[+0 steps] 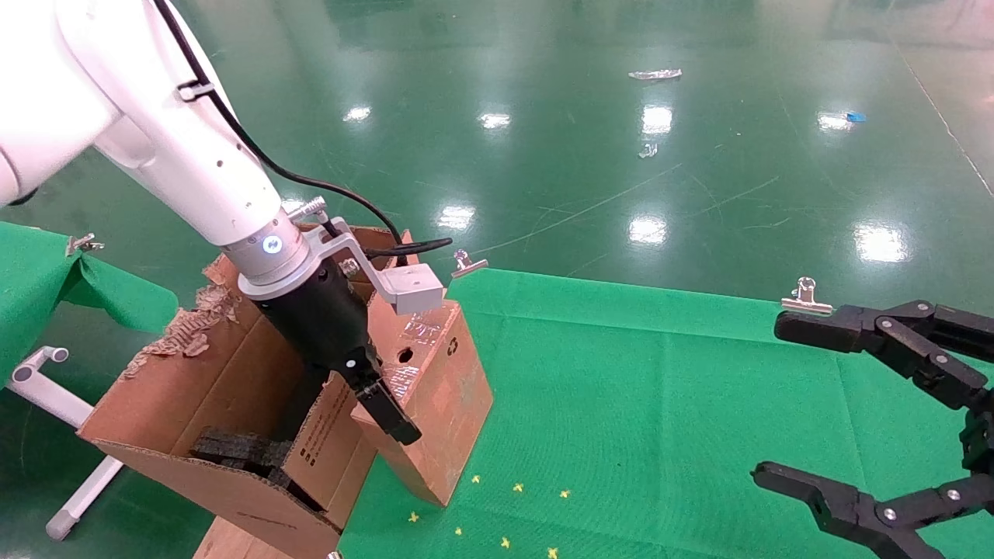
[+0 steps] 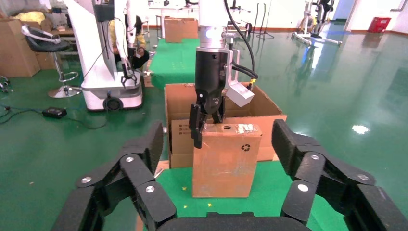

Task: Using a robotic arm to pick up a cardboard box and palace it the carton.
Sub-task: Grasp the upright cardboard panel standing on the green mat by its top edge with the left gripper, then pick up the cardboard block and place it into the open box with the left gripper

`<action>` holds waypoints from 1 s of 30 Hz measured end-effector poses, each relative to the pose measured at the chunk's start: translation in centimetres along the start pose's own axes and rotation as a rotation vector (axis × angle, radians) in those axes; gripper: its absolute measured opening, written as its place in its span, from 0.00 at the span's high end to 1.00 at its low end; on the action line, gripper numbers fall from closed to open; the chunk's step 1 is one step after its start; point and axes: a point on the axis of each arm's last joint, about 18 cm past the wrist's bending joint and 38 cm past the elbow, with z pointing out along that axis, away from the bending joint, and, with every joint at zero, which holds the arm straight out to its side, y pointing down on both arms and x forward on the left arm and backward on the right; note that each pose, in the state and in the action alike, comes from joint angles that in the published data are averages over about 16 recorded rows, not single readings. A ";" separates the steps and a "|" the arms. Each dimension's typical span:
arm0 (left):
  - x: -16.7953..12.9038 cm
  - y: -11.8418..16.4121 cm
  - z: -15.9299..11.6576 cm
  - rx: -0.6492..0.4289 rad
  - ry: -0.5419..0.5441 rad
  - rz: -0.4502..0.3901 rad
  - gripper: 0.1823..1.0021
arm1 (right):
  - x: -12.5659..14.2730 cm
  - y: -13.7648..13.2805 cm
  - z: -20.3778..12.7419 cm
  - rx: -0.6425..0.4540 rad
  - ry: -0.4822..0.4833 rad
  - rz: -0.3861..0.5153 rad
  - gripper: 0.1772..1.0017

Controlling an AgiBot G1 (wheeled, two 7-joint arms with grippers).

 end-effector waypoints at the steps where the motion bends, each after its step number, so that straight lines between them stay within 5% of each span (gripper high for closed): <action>1: 0.1 0.0 -0.1 -0.001 -0.003 0.004 0.20 | 0.0 0.0 0.0 0.000 0.000 0.000 0.16; 16: 1.0 -0.4 -2.6 0.080 -0.054 0.105 0.59 | 0.0 0.0 0.0 0.000 0.000 0.000 0.53; 24: 0.3 0.5 -9.0 0.292 -0.127 0.183 0.74 | 0.0 0.0 0.0 0.000 0.000 0.000 0.75; 30: -2.2 4.1 -15.1 0.490 -0.253 0.160 0.79 | 0.0 0.0 0.0 0.000 0.000 0.000 0.87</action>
